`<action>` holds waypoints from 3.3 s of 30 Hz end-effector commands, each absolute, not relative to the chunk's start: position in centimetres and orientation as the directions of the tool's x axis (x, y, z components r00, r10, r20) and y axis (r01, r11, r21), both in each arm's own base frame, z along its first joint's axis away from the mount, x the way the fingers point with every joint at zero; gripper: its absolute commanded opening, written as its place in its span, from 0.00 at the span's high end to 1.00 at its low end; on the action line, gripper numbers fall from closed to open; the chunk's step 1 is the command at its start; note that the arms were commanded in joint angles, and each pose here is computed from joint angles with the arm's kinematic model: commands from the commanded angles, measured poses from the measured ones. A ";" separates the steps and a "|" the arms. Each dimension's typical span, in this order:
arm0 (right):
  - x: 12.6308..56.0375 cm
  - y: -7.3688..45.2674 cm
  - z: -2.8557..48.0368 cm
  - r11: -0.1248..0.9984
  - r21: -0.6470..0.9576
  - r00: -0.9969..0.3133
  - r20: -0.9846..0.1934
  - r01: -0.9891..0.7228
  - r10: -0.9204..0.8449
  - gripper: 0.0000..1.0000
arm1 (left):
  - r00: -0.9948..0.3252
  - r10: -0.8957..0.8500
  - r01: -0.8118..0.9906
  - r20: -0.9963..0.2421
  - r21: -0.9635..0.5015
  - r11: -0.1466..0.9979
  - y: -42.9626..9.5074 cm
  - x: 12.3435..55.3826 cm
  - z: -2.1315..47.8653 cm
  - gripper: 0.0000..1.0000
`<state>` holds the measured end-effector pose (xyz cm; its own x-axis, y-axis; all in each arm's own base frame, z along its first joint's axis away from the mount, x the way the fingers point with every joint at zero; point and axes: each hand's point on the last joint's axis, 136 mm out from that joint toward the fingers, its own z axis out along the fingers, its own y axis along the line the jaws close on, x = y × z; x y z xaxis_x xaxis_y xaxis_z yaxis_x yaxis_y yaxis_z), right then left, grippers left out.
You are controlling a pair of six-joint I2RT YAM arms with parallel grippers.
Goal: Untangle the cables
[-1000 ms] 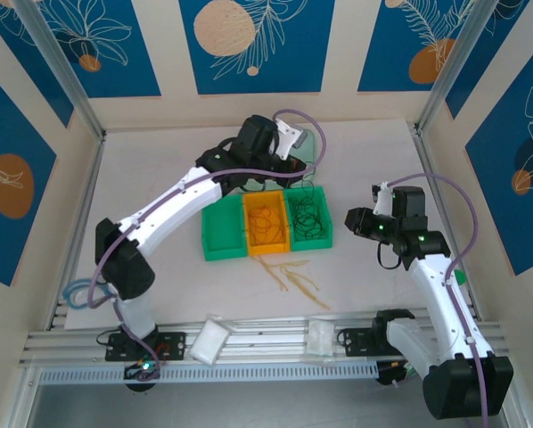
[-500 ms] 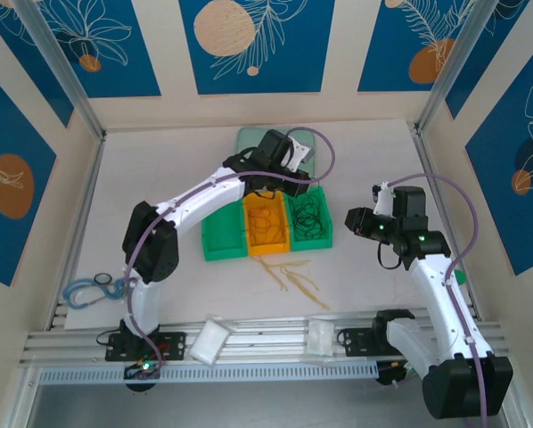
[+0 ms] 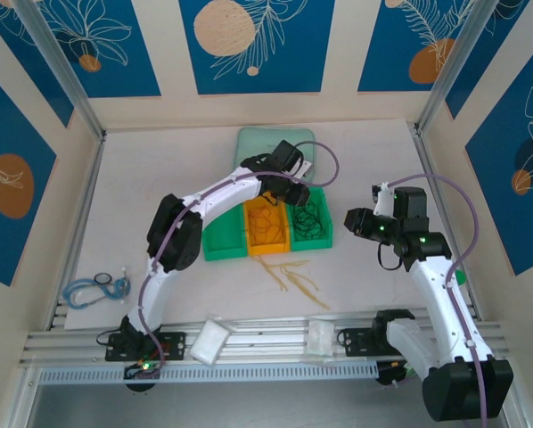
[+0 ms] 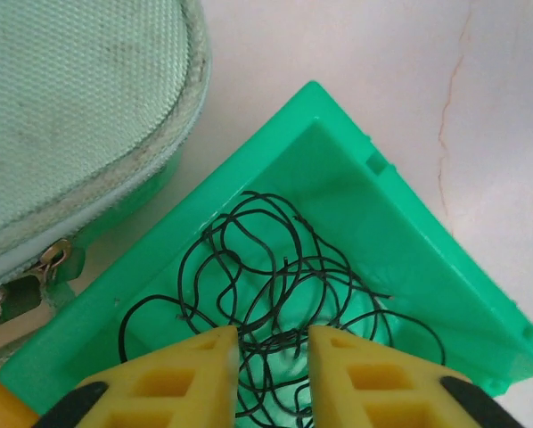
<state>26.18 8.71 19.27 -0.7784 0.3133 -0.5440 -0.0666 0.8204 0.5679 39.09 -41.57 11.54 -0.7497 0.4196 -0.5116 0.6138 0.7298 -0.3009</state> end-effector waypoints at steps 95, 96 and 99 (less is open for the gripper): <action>18.4 27.8 2.1 0.826 0.133 -0.836 -0.120 -0.548 -0.535 0.82 | -0.724 0.050 0.361 -0.688 -0.317 0.877 -19.2 24.3 17.6 0.60; 18.4 27.8 2.0 0.826 0.136 -0.836 -0.119 -0.548 -0.535 0.83 | -0.720 0.045 0.362 -0.692 -0.320 0.876 -19.2 24.4 17.8 0.60; 18.5 27.7 1.9 0.826 0.146 -0.839 -0.118 -0.544 -0.532 0.89 | -0.717 0.040 0.363 -0.696 -0.323 0.874 -19.1 24.3 18.1 0.60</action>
<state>18.40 27.40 2.05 -0.8385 -0.5318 -0.1187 -0.5439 0.8299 0.1241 24.44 -19.86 17.91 -0.7266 0.0320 -0.6863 0.3605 0.8681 -0.3412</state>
